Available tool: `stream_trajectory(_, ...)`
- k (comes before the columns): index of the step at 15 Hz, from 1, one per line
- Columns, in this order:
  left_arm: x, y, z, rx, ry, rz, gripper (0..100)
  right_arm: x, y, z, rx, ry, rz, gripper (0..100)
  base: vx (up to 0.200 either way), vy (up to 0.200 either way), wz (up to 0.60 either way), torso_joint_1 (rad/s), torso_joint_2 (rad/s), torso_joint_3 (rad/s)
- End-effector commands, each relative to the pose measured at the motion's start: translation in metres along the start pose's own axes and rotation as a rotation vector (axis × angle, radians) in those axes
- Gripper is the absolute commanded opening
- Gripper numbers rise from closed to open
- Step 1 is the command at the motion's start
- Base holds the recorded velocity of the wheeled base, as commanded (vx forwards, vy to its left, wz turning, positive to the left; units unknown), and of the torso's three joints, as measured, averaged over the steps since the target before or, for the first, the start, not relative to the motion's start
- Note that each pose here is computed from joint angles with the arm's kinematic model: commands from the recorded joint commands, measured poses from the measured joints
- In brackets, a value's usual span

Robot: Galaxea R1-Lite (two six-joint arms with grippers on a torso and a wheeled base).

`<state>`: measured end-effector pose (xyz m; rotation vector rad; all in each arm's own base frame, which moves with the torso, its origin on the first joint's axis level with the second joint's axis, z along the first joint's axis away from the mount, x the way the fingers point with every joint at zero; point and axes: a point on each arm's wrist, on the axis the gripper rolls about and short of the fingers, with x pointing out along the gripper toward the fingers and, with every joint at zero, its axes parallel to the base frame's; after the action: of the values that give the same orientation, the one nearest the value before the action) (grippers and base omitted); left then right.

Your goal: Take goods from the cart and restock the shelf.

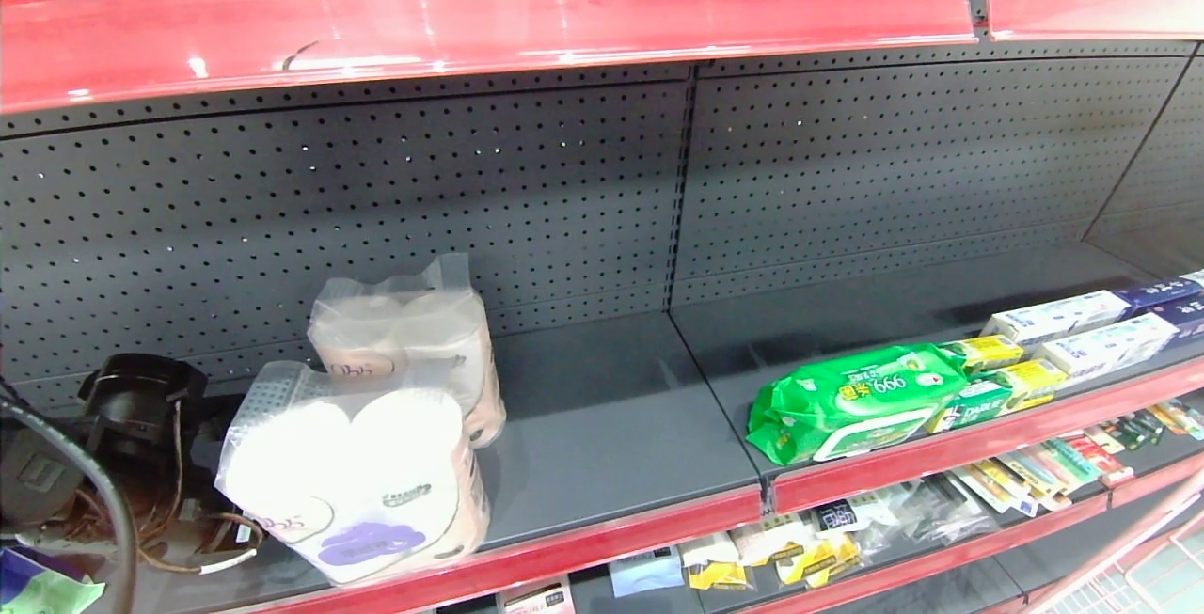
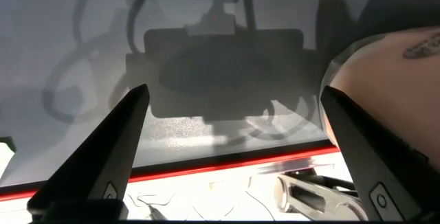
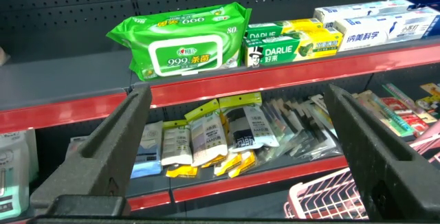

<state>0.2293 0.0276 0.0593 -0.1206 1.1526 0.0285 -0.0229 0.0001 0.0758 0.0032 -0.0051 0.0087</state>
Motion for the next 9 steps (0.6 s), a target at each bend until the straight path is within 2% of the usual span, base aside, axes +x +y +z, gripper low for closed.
stream_trajectory(1,0.0000,-0.0032,0.0002,0.013,-0.002,-0.004,100,0.0001,0.0000,0.0001,0.000,0.001,0.000,100,0.000,0.000,0.00,0.000,0.00,0.000)
stream_trajectory(9,0.0001,-0.0046,0.0002,0.017,-0.001,-0.007,100,0.0001,0.0000,0.0001,0.000,0.001,0.000,100,0.000,0.000,0.00,0.000,0.00,0.000)
